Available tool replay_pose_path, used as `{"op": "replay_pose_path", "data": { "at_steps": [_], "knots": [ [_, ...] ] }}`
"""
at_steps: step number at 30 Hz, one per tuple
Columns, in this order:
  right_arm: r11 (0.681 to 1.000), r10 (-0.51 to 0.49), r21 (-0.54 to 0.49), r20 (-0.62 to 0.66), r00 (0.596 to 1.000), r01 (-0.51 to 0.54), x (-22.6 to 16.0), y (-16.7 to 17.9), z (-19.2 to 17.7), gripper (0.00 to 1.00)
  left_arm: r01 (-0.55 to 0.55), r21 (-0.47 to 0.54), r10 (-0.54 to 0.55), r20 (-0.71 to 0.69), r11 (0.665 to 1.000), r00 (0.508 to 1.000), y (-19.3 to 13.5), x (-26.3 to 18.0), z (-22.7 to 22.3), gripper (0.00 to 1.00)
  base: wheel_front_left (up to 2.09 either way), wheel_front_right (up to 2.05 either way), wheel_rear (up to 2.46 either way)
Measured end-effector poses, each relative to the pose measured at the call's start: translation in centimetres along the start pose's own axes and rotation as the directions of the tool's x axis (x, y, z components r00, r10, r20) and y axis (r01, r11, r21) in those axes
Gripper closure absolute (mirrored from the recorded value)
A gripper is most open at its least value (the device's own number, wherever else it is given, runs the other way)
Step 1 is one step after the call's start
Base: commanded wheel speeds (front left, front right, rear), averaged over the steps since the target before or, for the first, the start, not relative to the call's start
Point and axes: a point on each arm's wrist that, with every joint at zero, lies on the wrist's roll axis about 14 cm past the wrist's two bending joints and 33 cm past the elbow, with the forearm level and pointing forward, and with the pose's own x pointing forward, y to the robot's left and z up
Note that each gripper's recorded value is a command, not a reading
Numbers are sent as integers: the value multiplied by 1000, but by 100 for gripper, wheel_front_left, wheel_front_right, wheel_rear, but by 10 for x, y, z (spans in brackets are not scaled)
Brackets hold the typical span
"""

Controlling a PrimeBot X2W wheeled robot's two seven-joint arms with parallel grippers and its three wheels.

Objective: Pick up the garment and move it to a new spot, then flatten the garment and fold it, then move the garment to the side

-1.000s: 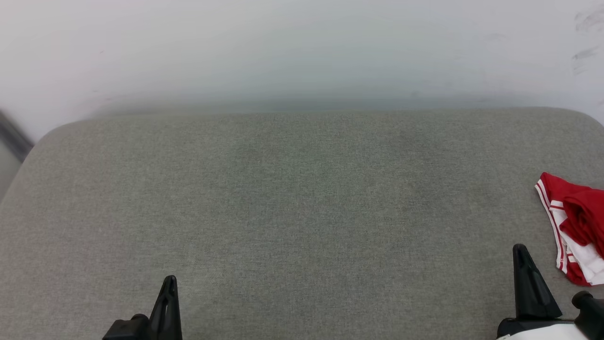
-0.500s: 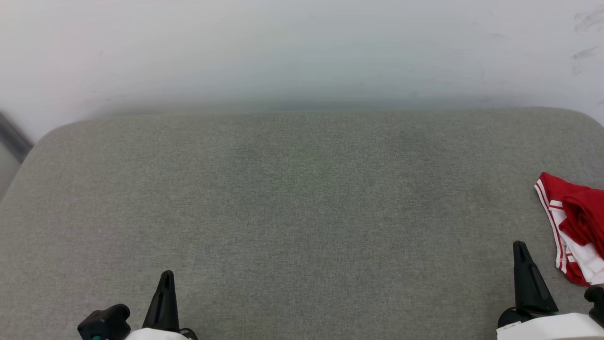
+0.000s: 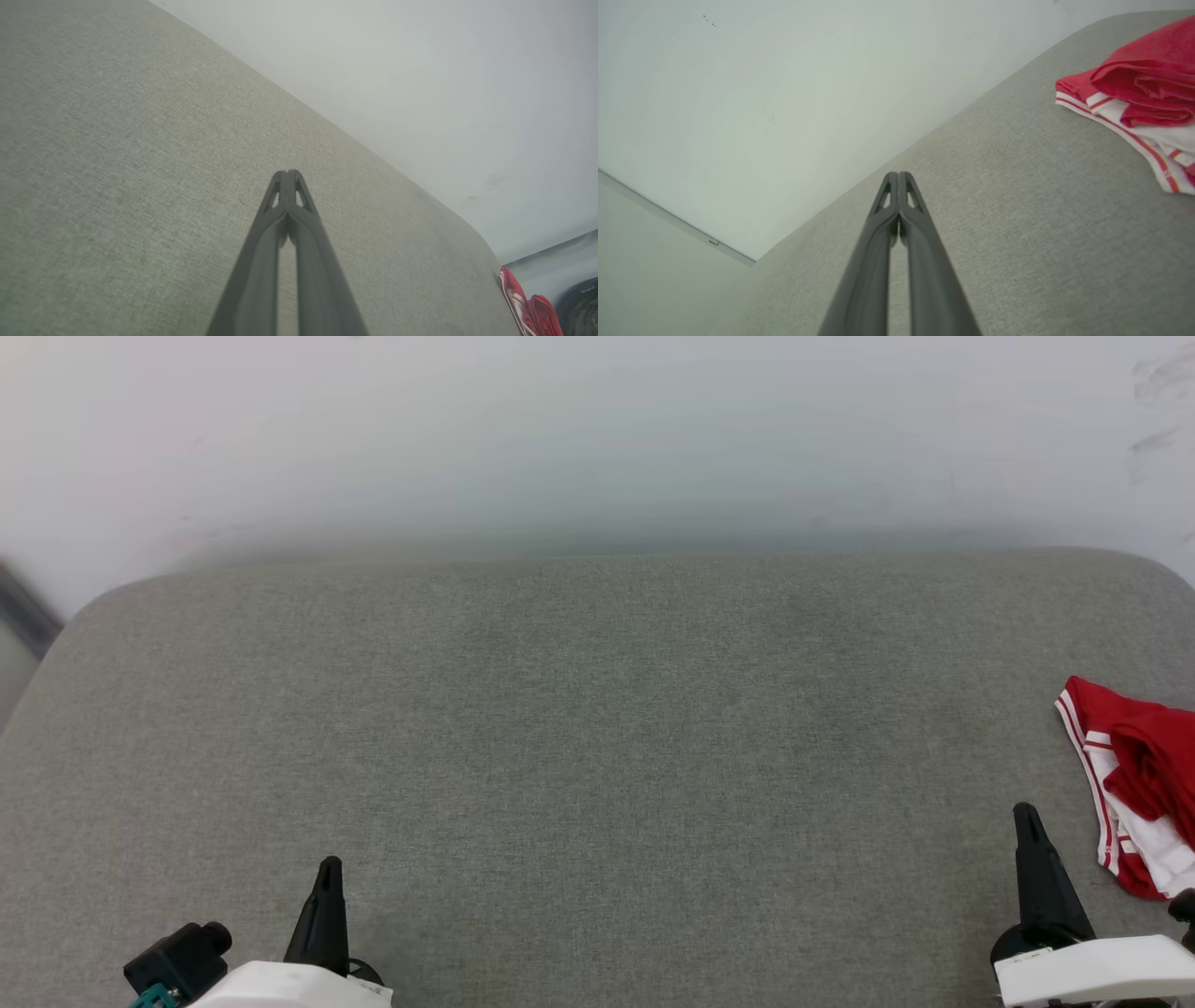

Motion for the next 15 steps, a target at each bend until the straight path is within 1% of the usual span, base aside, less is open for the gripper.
{"op": "replay_pose_path", "data": {
  "at_steps": [3,5,7,15],
  "knots": [
    [1000,-7,29,-6,1000,7,0,-2,-1,100,-3,-29,3,-4,1000,1000,0,1,0,100,0,0,0],
    [997,-7,71,-6,1000,8,2,-1,0,100,-1,-74,0,-10,997,1000,0,3,0,100,0,0,0],
    [996,-8,85,-5,1000,9,3,-1,0,100,-2,-88,1,-9,996,1000,0,3,0,100,0,0,0],
    [982,-16,187,-16,1000,19,6,-2,-1,100,-2,-198,-2,-19,980,1000,-1,8,1,100,0,0,0]
  ]
}}
